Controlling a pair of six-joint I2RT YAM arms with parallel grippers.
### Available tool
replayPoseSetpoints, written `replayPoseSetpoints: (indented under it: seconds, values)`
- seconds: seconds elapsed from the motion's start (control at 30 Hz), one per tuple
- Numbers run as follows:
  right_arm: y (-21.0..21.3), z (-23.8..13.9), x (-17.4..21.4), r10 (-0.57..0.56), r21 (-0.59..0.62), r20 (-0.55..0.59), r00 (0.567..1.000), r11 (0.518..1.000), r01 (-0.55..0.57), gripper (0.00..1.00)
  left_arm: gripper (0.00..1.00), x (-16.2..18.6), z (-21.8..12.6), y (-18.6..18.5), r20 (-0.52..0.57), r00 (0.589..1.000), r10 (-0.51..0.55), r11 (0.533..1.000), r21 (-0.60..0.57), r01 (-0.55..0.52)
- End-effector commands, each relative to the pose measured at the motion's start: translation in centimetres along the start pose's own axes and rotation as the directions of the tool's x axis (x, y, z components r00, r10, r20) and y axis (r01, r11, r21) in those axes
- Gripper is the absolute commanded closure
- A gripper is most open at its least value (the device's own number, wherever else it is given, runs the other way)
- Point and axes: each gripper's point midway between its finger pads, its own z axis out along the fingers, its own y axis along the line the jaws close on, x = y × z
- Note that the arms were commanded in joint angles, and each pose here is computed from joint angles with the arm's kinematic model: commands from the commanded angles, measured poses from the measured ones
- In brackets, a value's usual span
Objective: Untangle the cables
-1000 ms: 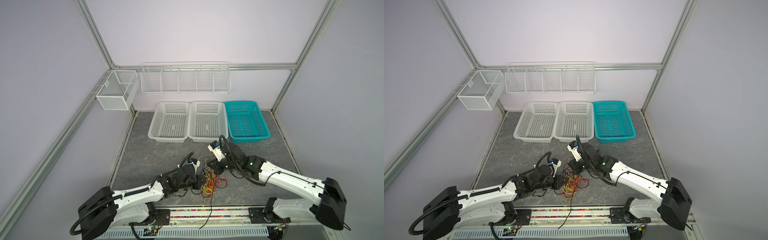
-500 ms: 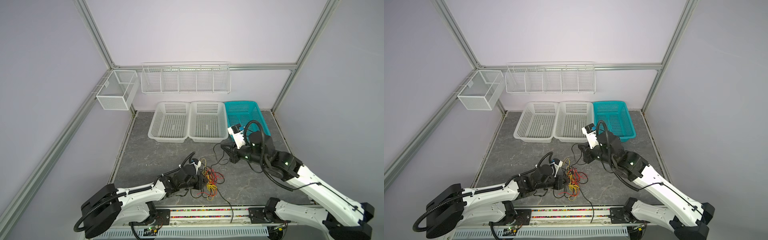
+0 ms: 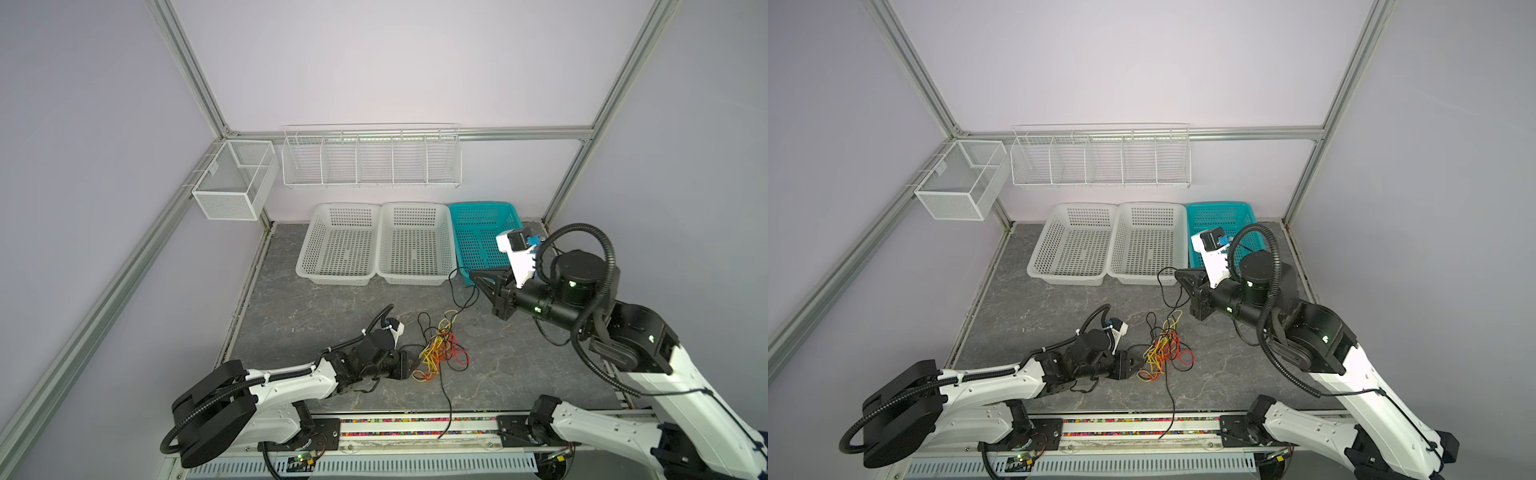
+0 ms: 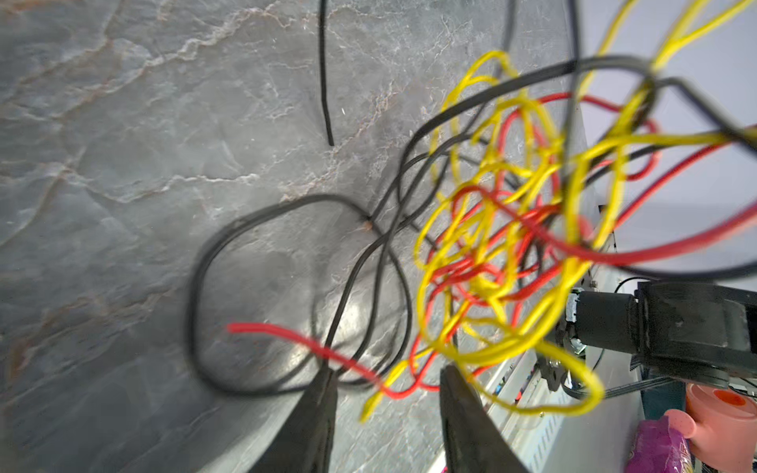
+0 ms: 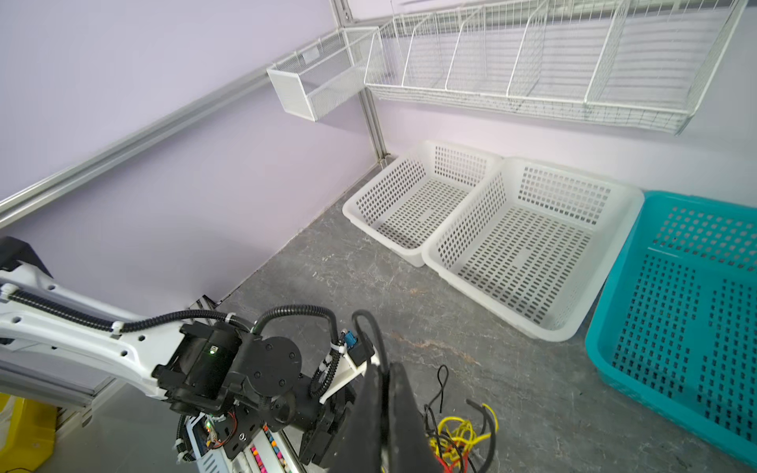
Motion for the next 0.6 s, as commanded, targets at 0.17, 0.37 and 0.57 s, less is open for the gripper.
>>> replayPoseSetpoints:
  seconds: [0.17, 0.37, 0.57]
  values:
    - [-2.1, 0.0, 4.7, -0.006, 0.069, -0.104, 0.995, 0.998, 0.014, 0.94, 0.51, -0.4, -0.2, -0.1, 0.024, 1.000, 0.008, 1.000, 0.007, -0.008]
    - [-4.2, 1.3, 11.4, 0.057, 0.130, -0.221, 0.974, 0.991, -0.028, 0.94, 0.41, -1.1, -0.8, -2.3, 0.035, 0.999, -0.002, 0.995, 0.099, -0.002]
    - [-7.2, 1.2, 17.6, 0.158, 0.275, -0.341, 0.927, 0.959, -0.062, 0.92, 0.39, -1.5, -0.9, -3.3, 0.038, 0.999, -0.007, 0.991, 0.137, 0.002]
